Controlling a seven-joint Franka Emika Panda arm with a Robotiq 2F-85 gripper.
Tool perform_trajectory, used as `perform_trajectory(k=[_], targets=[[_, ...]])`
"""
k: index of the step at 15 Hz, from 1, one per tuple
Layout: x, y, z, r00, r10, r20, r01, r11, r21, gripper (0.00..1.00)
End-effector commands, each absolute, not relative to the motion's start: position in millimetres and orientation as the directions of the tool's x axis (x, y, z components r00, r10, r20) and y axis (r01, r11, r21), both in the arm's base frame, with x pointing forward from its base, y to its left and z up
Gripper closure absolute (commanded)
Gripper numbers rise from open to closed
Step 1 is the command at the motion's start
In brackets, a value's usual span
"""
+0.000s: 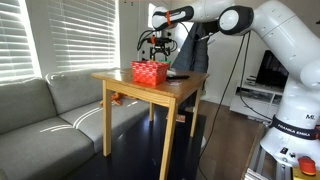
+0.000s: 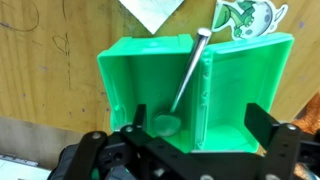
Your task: Move the green bowl to the right
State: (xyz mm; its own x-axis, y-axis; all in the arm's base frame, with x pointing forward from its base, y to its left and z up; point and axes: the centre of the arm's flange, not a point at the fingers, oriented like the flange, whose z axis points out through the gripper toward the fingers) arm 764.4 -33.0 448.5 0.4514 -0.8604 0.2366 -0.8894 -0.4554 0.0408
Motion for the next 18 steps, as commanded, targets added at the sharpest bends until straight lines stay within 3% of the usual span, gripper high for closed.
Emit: perform_trajectory(k=[1,4,5,14,18], targets=[[728.7,-2.9,487.5,0.564,-0.810,0.163,-0.823,-0.568,0.025,0.00],[723.5,-2.0,484.9,0.568,-0.805,0.172,-0.819,-0.573,0.026,0.00],[764.9,-33.1,443.3,0.453,-0.860,0.233,-0.889,-0.455,0.048,0.00],[764.9,-33.1,443.5,0.453,-0.860,0.234,-0.889,-0.455,0.047,0.00],[754.9,-2.8,480.7,0.546,-0.809,0.216,-0.831,-0.556,0.020,0.00]])
